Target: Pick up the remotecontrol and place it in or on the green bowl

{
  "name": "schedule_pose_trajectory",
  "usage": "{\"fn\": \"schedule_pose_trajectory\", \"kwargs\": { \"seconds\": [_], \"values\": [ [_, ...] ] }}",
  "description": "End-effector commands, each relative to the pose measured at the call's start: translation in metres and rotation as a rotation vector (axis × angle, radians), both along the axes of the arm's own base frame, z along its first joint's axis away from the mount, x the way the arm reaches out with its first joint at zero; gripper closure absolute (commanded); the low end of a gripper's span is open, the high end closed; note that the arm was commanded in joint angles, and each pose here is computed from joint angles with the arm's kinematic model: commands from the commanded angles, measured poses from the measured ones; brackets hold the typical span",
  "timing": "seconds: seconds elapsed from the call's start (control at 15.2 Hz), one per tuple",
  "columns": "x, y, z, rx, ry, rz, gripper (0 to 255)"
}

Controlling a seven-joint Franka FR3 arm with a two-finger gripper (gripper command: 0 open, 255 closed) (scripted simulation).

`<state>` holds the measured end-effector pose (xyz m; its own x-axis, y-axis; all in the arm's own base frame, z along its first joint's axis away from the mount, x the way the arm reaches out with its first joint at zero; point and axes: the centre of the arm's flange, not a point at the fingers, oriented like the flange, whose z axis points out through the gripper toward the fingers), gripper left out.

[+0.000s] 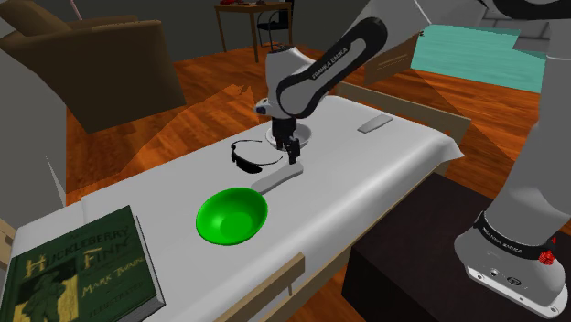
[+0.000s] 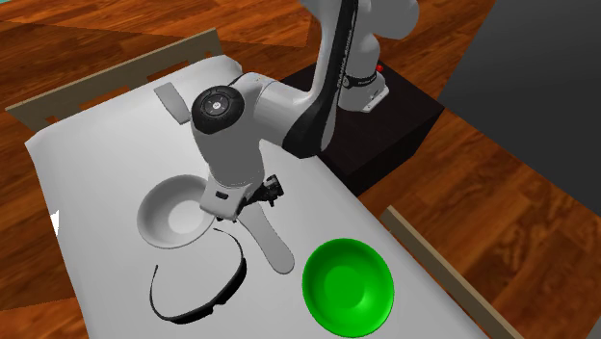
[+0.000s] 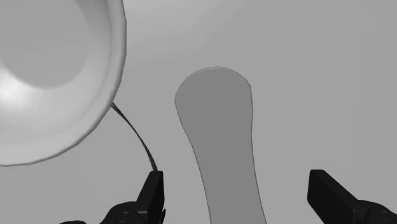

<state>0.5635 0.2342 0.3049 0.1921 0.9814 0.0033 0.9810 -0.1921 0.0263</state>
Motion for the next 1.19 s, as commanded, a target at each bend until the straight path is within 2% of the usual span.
{"fn": "schedule_pose_trajectory", "kwargs": {
  "seconds": [0.0, 0.13, 0.66, 1.12],
  "values": [
    [0.003, 0.021, -0.018, -0.006, 0.004, 0.079, 0],
    [0.004, 0.04, -0.036, -0.013, 0.008, 0.156, 0],
    [0.004, 0.04, -0.077, -0.013, 0.008, 0.157, 0],
    [0.004, 0.04, -0.077, -0.013, 0.008, 0.157, 0]
  ]
}}
